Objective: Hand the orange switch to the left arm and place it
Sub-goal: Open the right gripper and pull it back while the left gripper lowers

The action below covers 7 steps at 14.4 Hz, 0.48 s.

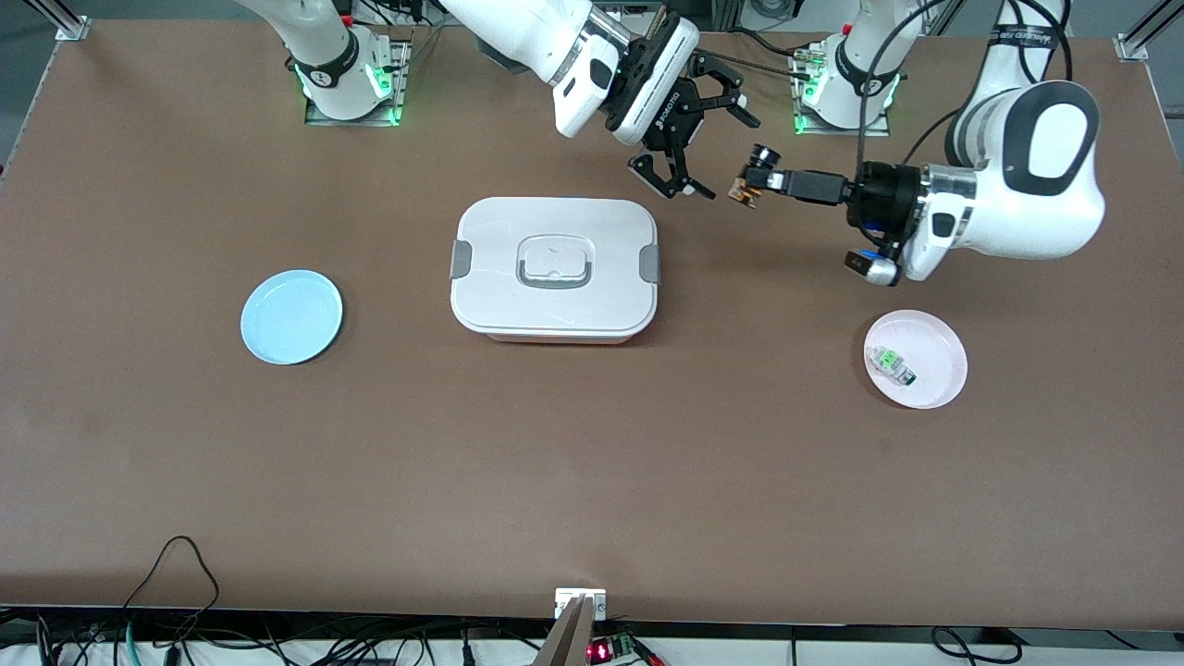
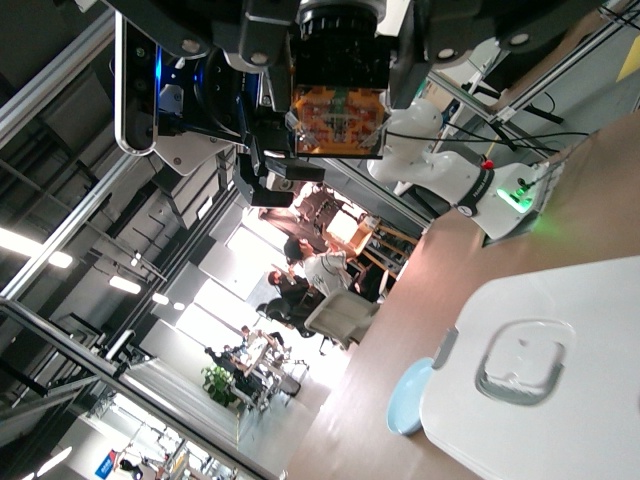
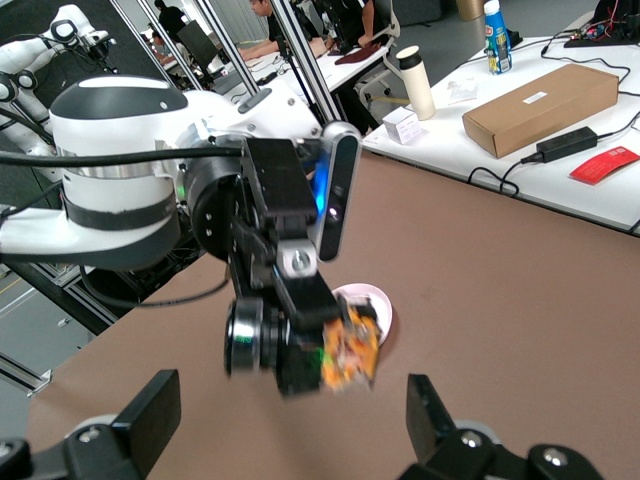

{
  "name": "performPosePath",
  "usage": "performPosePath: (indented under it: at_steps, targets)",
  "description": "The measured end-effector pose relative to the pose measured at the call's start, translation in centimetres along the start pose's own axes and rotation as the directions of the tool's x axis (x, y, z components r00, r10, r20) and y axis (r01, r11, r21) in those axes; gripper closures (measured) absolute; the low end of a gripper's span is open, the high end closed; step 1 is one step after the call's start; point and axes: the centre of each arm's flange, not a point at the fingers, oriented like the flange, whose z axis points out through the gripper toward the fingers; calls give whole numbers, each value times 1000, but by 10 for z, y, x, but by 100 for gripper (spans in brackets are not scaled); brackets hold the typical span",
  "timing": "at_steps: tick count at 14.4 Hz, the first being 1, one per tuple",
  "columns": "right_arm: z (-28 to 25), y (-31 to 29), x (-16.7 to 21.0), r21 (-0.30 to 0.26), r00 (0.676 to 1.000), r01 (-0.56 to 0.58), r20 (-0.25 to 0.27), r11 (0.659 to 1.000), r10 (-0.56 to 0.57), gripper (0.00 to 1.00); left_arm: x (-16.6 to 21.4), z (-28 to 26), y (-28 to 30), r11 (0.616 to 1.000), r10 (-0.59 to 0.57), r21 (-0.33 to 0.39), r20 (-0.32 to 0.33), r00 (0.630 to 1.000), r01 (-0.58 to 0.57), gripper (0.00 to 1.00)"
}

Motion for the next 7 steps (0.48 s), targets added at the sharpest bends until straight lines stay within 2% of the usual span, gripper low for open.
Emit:
performPosePath:
  at_steps: [3, 7]
  targets:
    - [0, 24, -1, -21, 997, -20, 69, 1000, 21, 0, 6, -47, -20, 996, -13, 92, -76, 997, 20, 56]
    - [-13, 88, -1, -92, 973, -59, 216, 994, 78, 0, 18, -105, -69, 965, -9, 259, -137, 991, 45, 56]
